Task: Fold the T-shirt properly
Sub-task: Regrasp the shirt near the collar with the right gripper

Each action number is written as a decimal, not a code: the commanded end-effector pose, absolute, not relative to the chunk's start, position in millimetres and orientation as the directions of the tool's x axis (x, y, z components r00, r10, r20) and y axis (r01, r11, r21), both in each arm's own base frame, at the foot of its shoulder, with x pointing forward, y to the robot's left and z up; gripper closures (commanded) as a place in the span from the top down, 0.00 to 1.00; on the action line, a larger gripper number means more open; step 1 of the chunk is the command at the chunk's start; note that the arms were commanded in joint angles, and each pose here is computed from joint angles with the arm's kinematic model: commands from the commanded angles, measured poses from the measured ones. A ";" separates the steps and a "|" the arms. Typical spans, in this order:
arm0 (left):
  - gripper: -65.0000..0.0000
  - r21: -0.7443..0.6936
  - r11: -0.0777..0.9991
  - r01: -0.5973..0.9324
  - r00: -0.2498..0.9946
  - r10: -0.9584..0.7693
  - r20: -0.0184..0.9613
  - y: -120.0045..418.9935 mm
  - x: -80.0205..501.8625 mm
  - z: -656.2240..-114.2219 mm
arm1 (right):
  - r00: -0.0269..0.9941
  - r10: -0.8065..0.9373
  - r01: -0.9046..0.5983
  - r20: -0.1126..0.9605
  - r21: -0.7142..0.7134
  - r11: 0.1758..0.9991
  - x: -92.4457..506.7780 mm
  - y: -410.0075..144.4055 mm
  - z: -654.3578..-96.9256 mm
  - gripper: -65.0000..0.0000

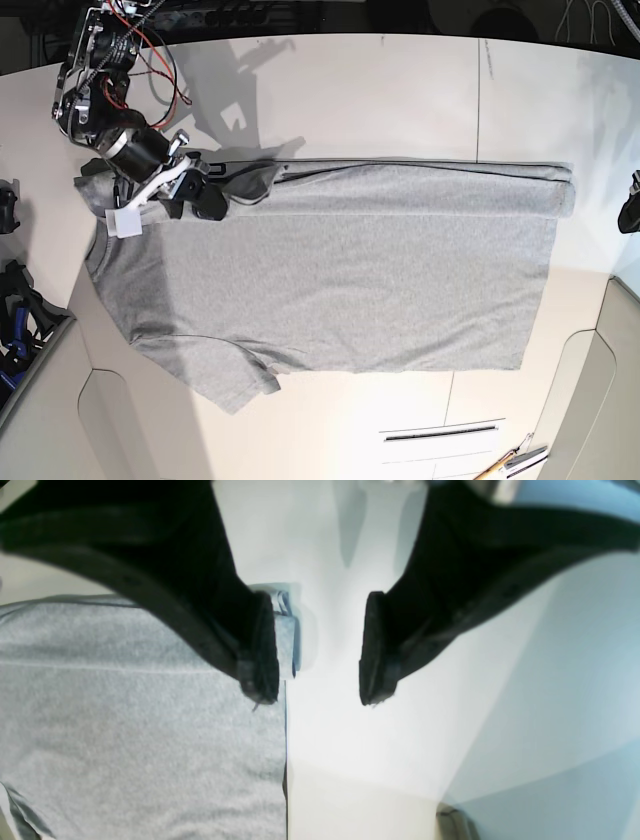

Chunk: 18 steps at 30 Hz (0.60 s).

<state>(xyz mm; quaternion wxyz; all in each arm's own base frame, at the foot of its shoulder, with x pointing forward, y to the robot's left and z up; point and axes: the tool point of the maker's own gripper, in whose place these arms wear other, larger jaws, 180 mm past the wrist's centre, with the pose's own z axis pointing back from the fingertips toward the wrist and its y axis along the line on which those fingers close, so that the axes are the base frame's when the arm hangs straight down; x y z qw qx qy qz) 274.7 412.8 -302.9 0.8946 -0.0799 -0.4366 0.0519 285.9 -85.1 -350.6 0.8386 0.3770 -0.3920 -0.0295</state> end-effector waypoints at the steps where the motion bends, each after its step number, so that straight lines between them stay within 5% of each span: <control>1: 0.46 -0.165 0.986 -0.004 0.572 0.138 0.809 418.7 283.0 -281.7 | 0.646 -0.346 -0.292 0.681 0.638 0.712 299.9 -83.9 -332.6 0.00; 16: 0.46 -0.165 0.986 -0.004 0.572 0.138 0.809 418.6 282.9 -281.9 | 0.477 -0.109 -0.410 0.872 0.331 0.850 368.7 -73.6 -294.6 0.00; 18: 0.46 -0.165 0.986 -0.004 0.572 0.138 0.809 418.6 282.9 -281.8 | 0.471 -0.104 -0.396 0.876 0.315 0.862 371.0 -77.2 -295.1 0.11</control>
